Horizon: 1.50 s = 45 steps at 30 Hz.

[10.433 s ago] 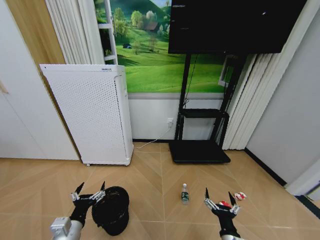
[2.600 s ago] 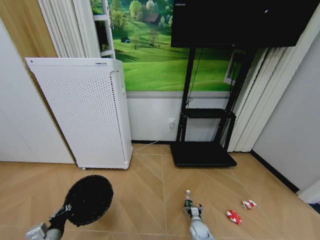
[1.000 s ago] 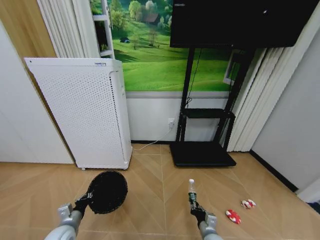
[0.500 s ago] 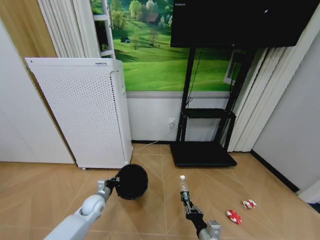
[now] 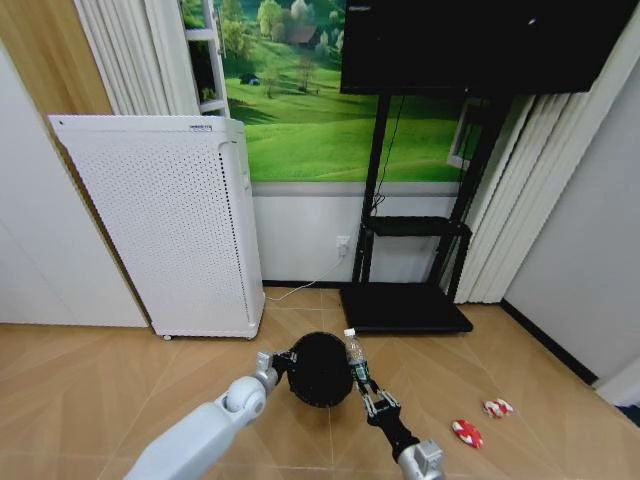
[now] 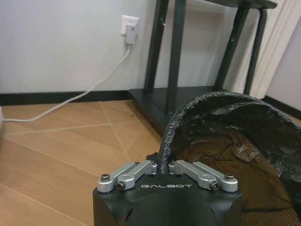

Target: Pick up the trash bin and place the garbage on the floor into it.

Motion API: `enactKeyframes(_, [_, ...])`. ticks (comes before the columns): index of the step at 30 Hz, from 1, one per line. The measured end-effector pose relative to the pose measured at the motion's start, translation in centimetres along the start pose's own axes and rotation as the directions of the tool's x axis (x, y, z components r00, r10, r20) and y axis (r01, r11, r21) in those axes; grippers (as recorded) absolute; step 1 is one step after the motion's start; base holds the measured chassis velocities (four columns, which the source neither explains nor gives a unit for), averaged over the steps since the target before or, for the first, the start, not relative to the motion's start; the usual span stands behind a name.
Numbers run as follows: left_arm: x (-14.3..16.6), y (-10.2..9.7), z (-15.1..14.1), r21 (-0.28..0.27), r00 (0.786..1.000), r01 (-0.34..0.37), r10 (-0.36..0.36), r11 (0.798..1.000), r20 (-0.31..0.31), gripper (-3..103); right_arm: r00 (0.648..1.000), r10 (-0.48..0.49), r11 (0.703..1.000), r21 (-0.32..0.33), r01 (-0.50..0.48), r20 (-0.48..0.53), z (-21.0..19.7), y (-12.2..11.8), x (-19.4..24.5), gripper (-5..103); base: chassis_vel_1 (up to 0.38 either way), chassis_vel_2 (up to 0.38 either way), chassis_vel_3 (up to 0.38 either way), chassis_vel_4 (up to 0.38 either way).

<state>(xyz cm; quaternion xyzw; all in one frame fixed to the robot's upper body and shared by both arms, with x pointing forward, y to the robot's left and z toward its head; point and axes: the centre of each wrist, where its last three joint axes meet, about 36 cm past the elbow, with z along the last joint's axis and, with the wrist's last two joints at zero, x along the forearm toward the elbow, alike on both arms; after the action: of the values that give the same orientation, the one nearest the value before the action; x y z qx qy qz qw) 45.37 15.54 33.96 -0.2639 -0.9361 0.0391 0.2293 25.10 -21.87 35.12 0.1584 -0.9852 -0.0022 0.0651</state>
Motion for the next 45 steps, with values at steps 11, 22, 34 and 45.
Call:
enactKeyframes(11, [4.7,-2.5,0.7,0.128,0.998,-0.065,0.065,0.990,0.007,4,0.999,-0.017,1.000,0.020,0.016,0.030,2.3,1.9,-0.6,33,0.000,0.000,0.000,0.000])
enactKeyframes(22, [6.7,-1.5,0.8,0.186,0.999,-0.011,0.003,0.983,0.040,4,0.997,-0.001,0.999,0.034,-0.002,0.078,2.3,2.0,-0.5,66,0.000,0.000,0.000,0.000])
enactKeyframes(34, [13.9,-0.3,1.6,0.320,0.974,0.215,-0.227,0.923,-0.001,4,0.993,0.083,0.995,0.054,-0.088,0.080,1.2,1.3,0.1,100,0.000,0.000,0.000,0.000])
enactKeyframes(45, [19.2,1.3,2.1,0.339,0.921,0.378,-0.389,0.861,-0.039,4,0.988,0.149,0.987,0.064,-0.151,0.038,1.4,1.3,2.1,100,-0.001,0.000,0.004,0.005])
